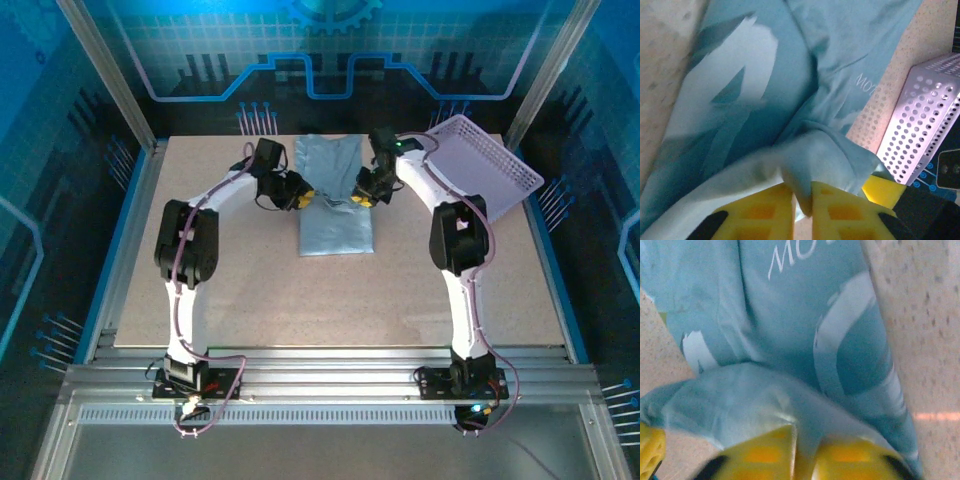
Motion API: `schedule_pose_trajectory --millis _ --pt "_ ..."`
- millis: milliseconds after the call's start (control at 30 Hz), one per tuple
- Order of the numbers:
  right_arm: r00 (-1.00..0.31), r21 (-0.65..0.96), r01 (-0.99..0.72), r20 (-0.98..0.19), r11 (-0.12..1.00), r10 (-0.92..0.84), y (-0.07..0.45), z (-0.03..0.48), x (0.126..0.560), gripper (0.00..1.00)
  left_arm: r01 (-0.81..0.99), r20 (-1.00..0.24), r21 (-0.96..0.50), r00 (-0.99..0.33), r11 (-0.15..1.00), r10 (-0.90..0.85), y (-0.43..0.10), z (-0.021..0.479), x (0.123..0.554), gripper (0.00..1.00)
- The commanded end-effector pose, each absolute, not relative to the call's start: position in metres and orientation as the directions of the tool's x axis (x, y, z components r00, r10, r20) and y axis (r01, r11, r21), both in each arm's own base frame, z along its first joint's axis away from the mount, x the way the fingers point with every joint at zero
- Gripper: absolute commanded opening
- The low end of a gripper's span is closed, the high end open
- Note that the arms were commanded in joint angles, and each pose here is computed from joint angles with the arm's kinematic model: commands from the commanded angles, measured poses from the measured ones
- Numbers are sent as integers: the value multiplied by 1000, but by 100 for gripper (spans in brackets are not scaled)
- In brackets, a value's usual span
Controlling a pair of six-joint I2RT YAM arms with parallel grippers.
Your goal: Fold and stack the t-shirts
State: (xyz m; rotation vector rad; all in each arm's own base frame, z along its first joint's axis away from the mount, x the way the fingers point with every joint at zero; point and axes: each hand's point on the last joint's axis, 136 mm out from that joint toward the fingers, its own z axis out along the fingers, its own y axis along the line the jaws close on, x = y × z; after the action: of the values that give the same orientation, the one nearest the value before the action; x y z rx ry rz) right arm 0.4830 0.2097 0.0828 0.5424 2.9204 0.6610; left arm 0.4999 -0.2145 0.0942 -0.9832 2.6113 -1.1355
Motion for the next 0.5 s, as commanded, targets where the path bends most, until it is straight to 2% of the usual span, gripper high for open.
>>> schedule_pose_trajectory --millis 0,33,67,100,133,233,367,467 --pt "-937 446 295 -37 845 347 205 84 498 53 -503 141 -688 -799 522 -584 -213 100 506 42" --pt "-940 460 271 -61 845 335 205 90 503 60 -489 115 -693 -801 530 -588 -211 107 507 50" --pt "-940 458 265 -74 848 334 202 95 505 64 -476 96 -699 -802 534 -589 -209 114 505 52" --pt "-940 454 256 -91 854 330 197 101 505 66 -463 78 -708 -802 533 -593 -207 123 502 59" --pt "-939 448 258 -93 856 332 192 105 502 67 -458 67 -711 -799 533 -597 -205 128 495 60" --pt "-936 444 269 -91 855 341 179 112 480 66 -484 63 -678 -787 553 -613 -194 128 458 57" --pt "-939 433 296 -31 851 342 170 96 430 64 -602 183 -605 -742 521 -645 -190 94 392 50" --pt "-930 459 344 45 819 365 171 76 393 62 -673 271 -581 -690 458 -671 -193 66 362 49"
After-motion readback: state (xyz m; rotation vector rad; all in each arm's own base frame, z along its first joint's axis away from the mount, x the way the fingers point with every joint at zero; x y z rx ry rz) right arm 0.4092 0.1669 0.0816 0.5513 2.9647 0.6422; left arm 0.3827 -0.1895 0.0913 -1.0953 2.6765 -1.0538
